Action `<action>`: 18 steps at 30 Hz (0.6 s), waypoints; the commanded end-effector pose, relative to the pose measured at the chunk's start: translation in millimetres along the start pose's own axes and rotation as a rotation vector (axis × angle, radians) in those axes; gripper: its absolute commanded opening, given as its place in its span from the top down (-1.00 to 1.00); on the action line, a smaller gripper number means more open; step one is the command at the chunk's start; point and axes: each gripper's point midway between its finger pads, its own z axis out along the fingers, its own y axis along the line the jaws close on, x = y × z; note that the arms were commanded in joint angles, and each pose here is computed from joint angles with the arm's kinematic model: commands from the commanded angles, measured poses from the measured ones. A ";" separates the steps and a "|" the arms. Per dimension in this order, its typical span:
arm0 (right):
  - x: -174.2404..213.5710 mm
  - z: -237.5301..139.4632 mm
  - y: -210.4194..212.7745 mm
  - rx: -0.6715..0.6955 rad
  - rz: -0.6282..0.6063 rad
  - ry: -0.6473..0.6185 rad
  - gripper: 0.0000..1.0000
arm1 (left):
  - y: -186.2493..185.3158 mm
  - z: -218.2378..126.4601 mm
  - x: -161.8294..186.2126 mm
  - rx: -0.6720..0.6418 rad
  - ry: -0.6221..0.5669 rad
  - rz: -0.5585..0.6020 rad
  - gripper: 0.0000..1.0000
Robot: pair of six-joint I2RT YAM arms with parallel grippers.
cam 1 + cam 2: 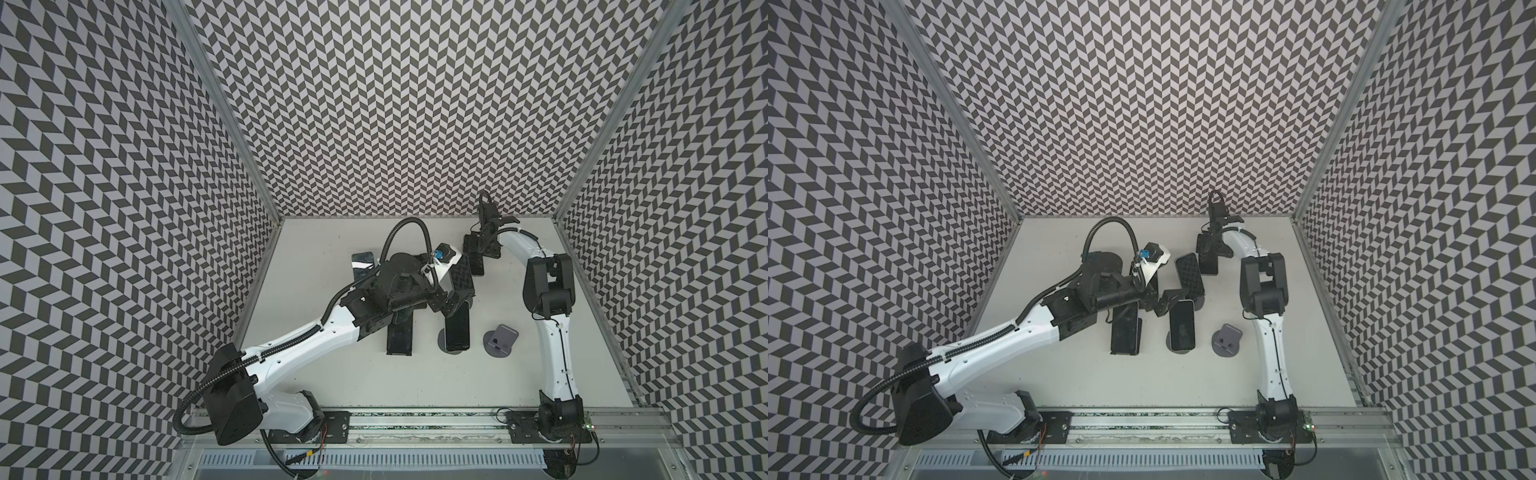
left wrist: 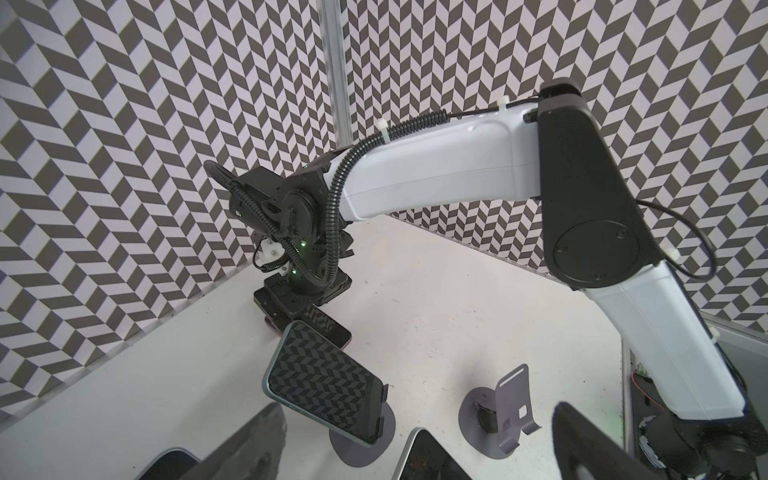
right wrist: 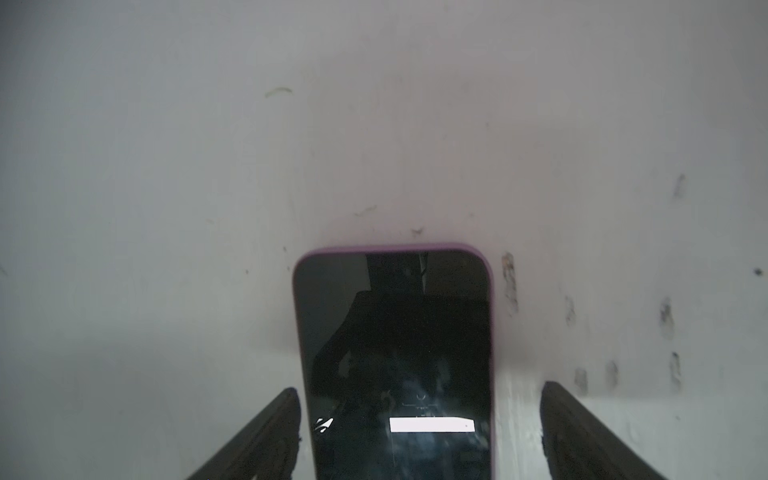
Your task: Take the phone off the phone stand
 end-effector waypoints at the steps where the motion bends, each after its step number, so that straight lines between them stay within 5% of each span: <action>1: -14.8 -69.2 4.0 -0.038 0.034 -0.087 -0.79 | -1.4 -10.3 -9.3 0.003 -0.001 0.057 -1.00; 9: 48.7 -136.3 -12.9 -0.025 0.088 -0.133 -0.79 | -1.5 -24.4 0.4 -0.012 0.030 0.100 -1.00; 18: 168.4 -186.0 -14.5 0.017 0.142 -0.128 -0.79 | -23.6 -40.6 2.7 0.065 -0.018 0.157 -1.00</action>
